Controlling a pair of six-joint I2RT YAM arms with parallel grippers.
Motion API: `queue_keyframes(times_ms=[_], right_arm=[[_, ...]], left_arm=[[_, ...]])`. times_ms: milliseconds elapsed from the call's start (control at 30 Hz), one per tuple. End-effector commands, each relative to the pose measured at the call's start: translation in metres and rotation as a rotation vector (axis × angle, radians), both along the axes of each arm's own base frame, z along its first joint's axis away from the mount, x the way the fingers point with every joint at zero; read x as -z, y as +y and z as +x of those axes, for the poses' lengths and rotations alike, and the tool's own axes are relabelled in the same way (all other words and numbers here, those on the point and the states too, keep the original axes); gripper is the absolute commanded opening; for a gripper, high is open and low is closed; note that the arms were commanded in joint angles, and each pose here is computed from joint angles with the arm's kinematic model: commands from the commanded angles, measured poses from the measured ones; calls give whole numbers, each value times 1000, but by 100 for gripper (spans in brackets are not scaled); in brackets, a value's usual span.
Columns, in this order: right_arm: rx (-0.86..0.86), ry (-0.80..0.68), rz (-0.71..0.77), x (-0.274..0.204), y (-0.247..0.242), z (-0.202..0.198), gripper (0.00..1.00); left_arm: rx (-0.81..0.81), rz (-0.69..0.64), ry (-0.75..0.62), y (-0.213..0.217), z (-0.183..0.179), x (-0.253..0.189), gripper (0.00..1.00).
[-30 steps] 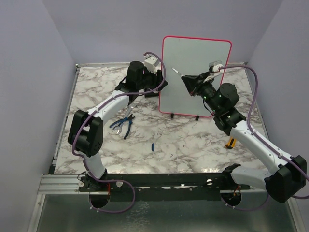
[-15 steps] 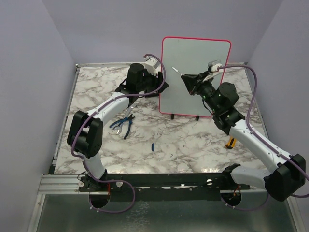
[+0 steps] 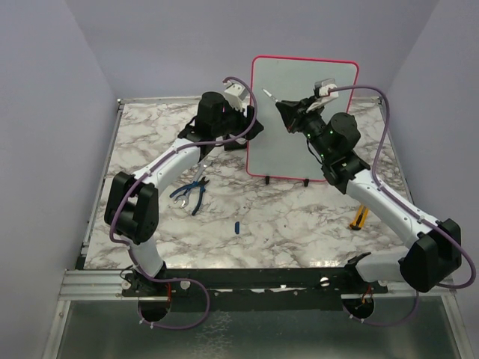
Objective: Write a sentence on the whiteboard
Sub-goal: Hold the whiteboard marker at the center of the board.
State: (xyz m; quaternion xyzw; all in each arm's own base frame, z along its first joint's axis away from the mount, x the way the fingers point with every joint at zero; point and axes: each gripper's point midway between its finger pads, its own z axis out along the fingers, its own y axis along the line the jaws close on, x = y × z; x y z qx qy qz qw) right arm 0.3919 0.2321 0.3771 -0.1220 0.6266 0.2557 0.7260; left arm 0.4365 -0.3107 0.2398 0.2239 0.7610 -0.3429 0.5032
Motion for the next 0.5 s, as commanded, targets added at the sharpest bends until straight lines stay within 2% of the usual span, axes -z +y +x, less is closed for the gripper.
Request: queue_keyframes(times_ms=[0,200,467], right_arm=[[68,-47,2,-17,-6,16,1],[92,-47,-9,-14,-4,30,1],[122,-53,-9,-11,-5,38,1]], left_arm=[[-4,-46,-76,-5,12,-37,63],[-4,-50,-79,-7,16,-39,58],[-7,-39,-69,-3,15,-32,57]])
